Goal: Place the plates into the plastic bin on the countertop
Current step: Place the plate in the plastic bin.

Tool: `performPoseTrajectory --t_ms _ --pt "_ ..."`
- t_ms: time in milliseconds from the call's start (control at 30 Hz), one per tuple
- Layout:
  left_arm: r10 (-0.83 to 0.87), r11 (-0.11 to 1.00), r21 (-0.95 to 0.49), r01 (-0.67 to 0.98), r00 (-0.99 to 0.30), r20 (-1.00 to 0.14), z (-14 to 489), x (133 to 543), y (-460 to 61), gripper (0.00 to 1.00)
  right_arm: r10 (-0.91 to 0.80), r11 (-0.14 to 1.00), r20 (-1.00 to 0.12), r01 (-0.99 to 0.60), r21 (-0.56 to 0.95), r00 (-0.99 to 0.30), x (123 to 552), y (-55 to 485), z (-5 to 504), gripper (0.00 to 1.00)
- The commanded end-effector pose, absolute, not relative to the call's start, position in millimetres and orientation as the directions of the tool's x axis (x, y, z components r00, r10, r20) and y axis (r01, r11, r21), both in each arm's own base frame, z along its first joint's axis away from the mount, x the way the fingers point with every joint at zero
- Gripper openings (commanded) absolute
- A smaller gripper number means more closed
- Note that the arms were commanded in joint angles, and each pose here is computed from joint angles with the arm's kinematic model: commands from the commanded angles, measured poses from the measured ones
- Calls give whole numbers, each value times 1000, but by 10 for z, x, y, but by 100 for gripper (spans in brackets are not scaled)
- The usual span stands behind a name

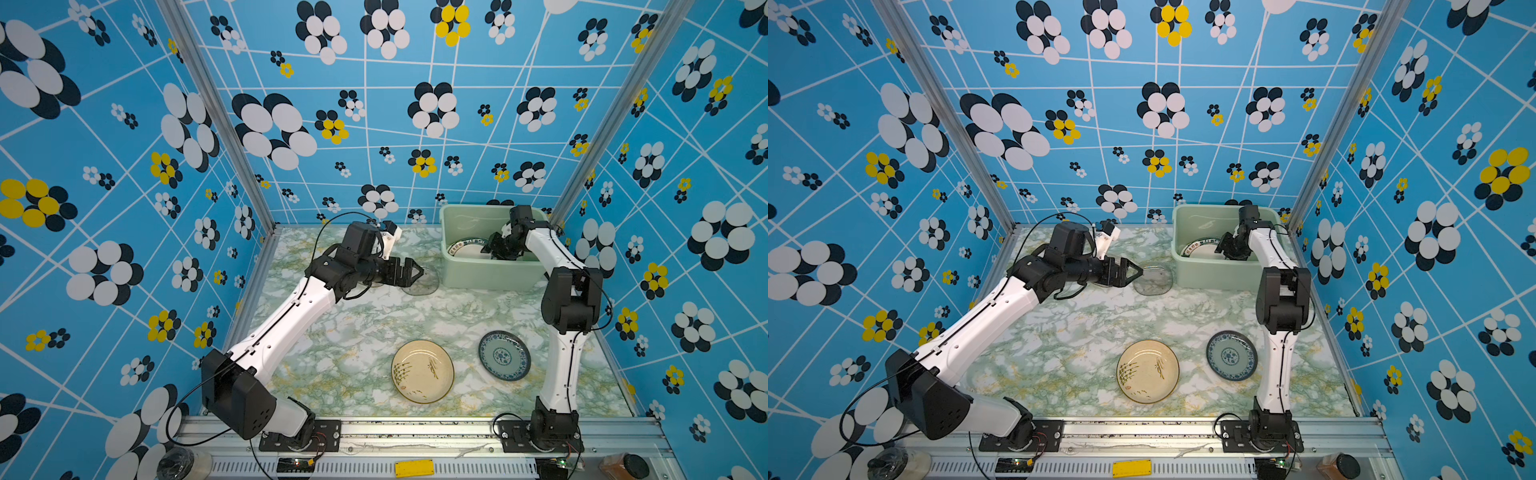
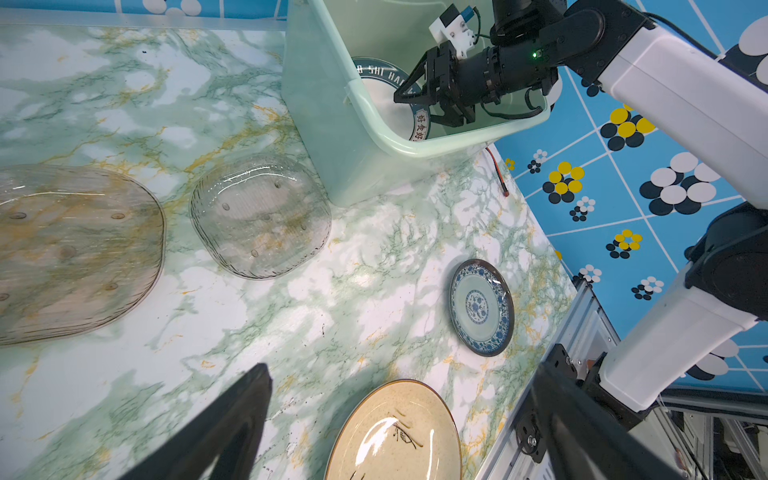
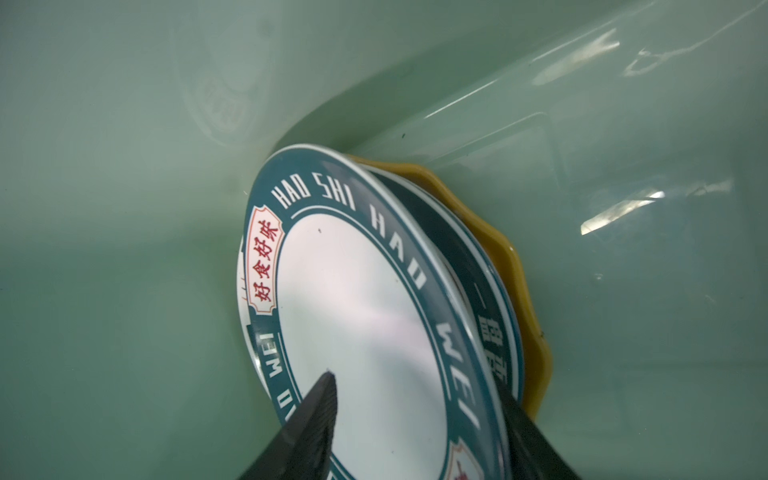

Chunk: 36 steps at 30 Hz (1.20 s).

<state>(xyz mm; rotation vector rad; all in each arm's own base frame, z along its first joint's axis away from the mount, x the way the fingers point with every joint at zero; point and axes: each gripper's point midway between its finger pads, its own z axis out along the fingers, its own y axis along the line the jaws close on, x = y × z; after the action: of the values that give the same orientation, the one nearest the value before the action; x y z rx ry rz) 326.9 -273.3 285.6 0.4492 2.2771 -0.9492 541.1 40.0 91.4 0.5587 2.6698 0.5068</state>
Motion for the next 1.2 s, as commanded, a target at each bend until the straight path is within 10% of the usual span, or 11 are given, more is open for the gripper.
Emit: performPoseTrajectory --t_ms 0,1167 --pt "73 680 -523 514 -757 -649 2884 3260 -2768 99 407 875 -253 295 384 -878 5349 465 793 57" --pt "75 657 -542 524 -760 -645 2944 3259 -2800 99 289 945 -288 223 240 -913 5268 423 735 91"
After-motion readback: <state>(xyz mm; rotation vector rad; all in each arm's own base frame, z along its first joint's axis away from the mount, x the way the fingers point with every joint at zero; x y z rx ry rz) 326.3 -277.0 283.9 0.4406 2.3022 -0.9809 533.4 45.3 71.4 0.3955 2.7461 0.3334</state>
